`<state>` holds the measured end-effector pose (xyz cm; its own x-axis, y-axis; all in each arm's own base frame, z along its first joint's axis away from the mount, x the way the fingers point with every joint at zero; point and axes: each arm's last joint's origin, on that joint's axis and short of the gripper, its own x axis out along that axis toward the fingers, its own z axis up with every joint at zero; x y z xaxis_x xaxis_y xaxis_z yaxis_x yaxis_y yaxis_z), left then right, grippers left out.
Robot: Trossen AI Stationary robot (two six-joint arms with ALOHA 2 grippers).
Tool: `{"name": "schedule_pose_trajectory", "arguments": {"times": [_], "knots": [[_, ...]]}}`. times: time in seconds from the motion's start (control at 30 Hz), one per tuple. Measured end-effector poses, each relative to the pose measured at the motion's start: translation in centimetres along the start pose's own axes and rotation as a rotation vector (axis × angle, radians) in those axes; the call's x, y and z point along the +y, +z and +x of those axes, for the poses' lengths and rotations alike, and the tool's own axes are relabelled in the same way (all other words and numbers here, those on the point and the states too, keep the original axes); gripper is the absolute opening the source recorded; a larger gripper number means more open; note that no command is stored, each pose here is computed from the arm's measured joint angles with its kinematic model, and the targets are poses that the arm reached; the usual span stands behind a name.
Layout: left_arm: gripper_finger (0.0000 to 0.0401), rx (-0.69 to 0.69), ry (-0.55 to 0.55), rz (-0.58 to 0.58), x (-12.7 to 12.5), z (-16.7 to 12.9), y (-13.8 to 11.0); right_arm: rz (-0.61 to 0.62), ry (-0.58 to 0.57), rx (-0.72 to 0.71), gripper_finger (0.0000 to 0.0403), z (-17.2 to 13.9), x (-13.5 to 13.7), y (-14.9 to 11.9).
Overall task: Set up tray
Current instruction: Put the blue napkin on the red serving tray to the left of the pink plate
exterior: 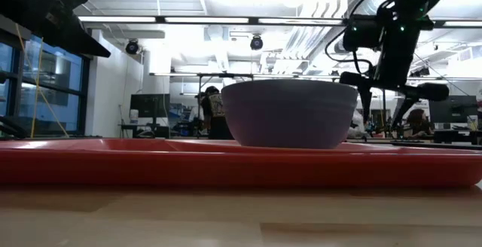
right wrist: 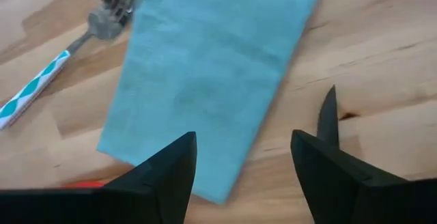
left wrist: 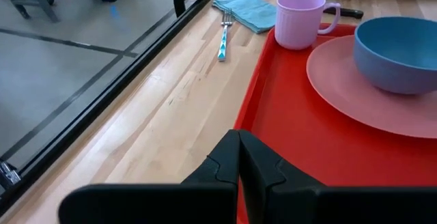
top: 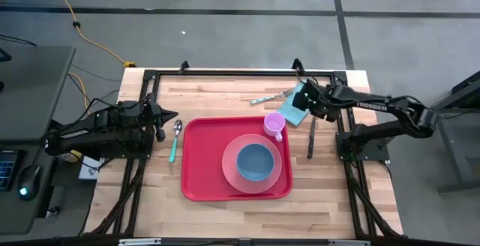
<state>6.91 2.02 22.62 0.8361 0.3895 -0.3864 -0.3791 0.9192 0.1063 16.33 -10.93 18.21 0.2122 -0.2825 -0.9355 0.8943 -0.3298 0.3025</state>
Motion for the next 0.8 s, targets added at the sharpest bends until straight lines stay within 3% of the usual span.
{"name": "schedule_pose_trajectory", "arguments": {"times": [0.53, 0.8], "knots": [[0.004, 0.0, 0.0, -0.004, 0.0, 0.0, 0.0, -0.013, 0.02, 0.026, 0.0292, 0.9, -0.54, -0.39], [0.004, 0.0, 0.007, -0.004, 0.02, 0.0, 0.0, 0.03, 0.056, -0.003, 0.0298, 0.99, -0.1, -0.24]]}}
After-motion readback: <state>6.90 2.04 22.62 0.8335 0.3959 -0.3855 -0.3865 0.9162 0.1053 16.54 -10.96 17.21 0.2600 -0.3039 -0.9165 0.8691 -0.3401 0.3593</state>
